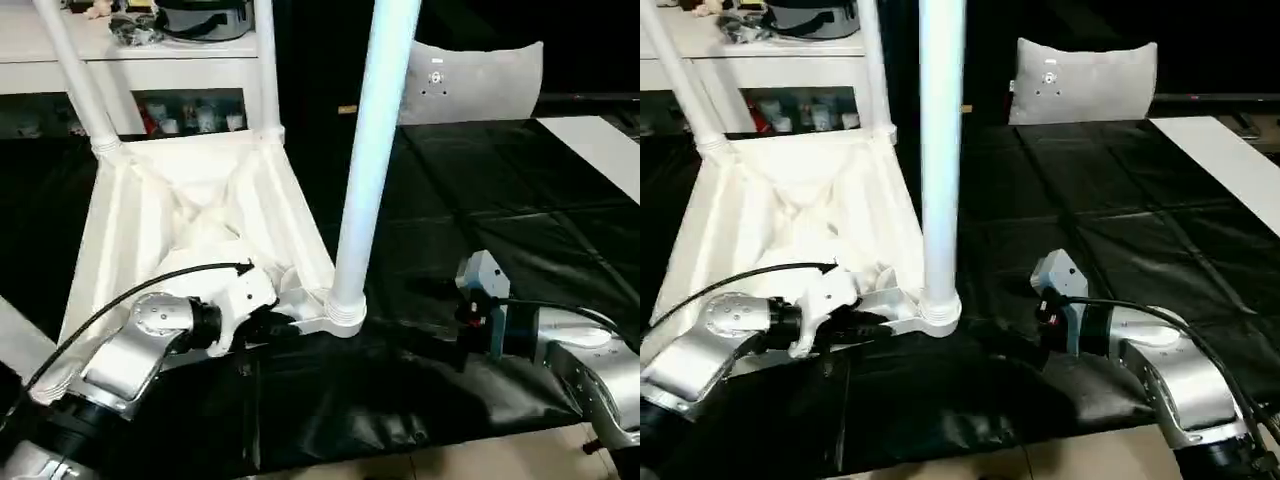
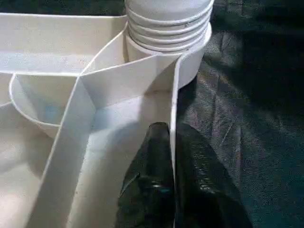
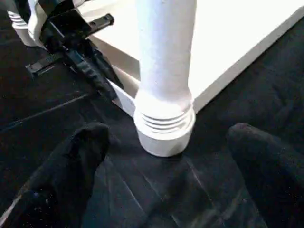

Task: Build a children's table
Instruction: Rotate leg to tighten

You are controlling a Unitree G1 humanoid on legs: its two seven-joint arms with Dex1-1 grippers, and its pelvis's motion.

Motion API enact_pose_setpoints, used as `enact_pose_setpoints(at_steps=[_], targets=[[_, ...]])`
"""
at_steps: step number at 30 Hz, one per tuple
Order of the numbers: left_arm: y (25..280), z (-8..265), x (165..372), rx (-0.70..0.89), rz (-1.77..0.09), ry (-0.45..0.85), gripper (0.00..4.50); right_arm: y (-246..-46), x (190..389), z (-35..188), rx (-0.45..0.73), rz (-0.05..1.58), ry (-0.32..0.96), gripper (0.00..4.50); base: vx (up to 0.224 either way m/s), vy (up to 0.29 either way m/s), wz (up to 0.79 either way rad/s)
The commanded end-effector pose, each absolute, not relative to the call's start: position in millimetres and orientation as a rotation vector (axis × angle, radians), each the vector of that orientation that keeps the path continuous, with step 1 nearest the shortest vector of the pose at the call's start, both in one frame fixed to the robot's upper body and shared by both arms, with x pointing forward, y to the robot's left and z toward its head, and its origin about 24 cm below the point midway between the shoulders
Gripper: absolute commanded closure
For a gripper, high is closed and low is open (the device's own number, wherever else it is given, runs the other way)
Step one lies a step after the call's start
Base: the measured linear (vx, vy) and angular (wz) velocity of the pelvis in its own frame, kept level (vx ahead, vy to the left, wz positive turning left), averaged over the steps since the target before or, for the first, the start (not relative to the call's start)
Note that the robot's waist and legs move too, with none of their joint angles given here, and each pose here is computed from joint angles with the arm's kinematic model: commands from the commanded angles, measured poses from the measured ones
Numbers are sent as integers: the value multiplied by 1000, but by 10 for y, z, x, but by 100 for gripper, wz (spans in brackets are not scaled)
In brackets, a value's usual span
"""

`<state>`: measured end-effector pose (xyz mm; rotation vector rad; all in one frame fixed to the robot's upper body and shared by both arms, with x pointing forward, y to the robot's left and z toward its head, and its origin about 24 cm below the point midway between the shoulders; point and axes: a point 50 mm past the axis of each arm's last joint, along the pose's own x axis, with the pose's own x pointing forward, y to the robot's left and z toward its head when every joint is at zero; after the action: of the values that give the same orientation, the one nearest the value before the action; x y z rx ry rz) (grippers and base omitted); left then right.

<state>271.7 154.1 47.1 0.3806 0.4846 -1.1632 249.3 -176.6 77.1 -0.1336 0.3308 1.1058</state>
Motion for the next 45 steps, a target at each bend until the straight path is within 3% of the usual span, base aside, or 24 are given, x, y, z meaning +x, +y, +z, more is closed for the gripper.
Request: enact_pose_setpoints(at_steps=[1, 11, 17, 24, 38, 45], targets=[[1557, 423, 2732, 397, -1129, 506, 441, -1772, 2480, 778, -138, 1107, 338, 0, 0, 0, 0], [1477, 507, 2660, 472, -1369, 416, 441, -1653, 2535, 811, -69, 1208, 258, 0, 0, 0, 0], [1330, 565, 2653, 525, -1579, 370, 450, -1644, 2542, 752, -92, 1361, 325, 59, 0, 0, 0], [1230, 589, 2689, 577, -1696, 348, 450, -1646, 2621, 718, -148, 1412, 356, 114, 0, 0, 0], [1290, 558, 2790, 634, -1680, 367, 450, -1605, 2640, 704, -112, 1485, 356, 237, 0, 0, 0], [1304, 594, 2823, 504, -1597, 355, 450, -1563, 2611, 702, -17, 1477, 353, 252, 0, 0, 0]])
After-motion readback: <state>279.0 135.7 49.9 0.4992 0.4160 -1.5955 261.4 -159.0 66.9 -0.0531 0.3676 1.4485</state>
